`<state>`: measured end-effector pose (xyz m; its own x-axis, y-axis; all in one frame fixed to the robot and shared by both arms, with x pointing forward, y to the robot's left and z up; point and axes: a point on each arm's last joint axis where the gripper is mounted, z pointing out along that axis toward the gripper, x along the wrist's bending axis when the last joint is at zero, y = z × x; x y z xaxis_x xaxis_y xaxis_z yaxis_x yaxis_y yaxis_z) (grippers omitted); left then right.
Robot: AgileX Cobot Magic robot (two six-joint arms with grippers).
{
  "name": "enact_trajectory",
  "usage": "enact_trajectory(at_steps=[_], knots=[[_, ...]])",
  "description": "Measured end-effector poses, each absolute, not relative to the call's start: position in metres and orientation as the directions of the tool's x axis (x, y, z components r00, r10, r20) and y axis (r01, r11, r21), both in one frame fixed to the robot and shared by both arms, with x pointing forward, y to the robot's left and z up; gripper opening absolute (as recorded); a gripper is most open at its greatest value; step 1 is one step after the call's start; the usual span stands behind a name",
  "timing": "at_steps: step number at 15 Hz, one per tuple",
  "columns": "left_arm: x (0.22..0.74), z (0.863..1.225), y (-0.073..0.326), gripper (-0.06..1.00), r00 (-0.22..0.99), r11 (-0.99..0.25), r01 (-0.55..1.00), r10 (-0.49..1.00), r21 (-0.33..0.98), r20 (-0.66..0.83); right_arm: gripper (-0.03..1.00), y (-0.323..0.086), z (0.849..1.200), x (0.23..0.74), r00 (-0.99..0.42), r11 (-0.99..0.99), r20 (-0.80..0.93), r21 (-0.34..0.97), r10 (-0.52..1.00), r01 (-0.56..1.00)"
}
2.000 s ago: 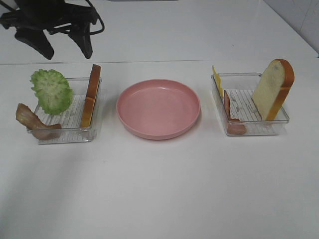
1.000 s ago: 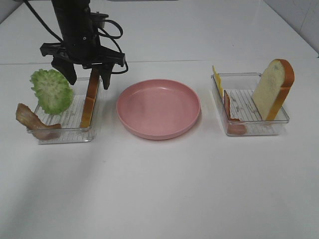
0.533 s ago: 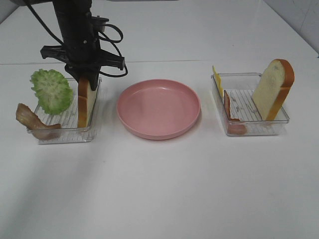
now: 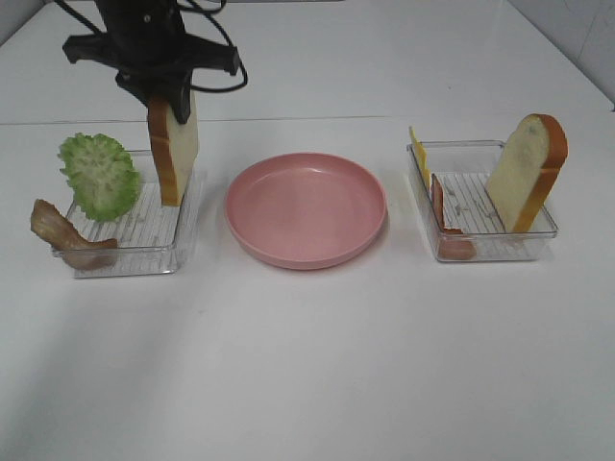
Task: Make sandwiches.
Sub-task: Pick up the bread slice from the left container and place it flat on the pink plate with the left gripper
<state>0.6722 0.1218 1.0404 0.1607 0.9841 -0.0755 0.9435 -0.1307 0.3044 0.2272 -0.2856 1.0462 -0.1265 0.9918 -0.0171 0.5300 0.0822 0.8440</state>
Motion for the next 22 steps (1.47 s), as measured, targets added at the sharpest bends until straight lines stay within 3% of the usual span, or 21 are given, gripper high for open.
enact_trajectory(at_steps=[3, 6, 10, 16, 22], knots=[[0.661, 1.074, 0.123, 0.22, 0.233, -0.171, 0.916, 0.963, 0.364, -0.133, 0.73, -0.286, 1.046, 0.227, -0.126, 0.082, -0.017, 0.844, 0.992, 0.530], [0.674, 1.074, 0.147, 0.22, 0.264, -0.122, 0.929, 0.879, 0.348, -0.397, 0.73, -0.286, 1.046, 0.227, -0.126, 0.082, -0.017, 0.844, 0.992, 0.530], [0.692, 1.041, 0.141, 0.22, 0.313, -0.139, 0.935, 0.760, 0.327, -0.570, 0.73, -0.286, 1.046, 0.227, -0.126, 0.082, -0.017, 0.844, 0.992, 0.530], [0.716, 0.953, 0.120, 0.22, 0.138, -0.029, 0.987, 0.650, 0.158, -0.747, 0.73, -0.286, 1.046, 0.227, -0.126, 0.082, -0.017, 0.844, 0.992, 0.530], [0.715, 0.922, 0.096, 0.22, 0.130, -0.033, 0.990, 0.626, 0.140, -0.769, 0.73, -0.286, 1.046, 0.227, -0.126, 0.082, -0.017, 0.844, 0.992, 0.530]])
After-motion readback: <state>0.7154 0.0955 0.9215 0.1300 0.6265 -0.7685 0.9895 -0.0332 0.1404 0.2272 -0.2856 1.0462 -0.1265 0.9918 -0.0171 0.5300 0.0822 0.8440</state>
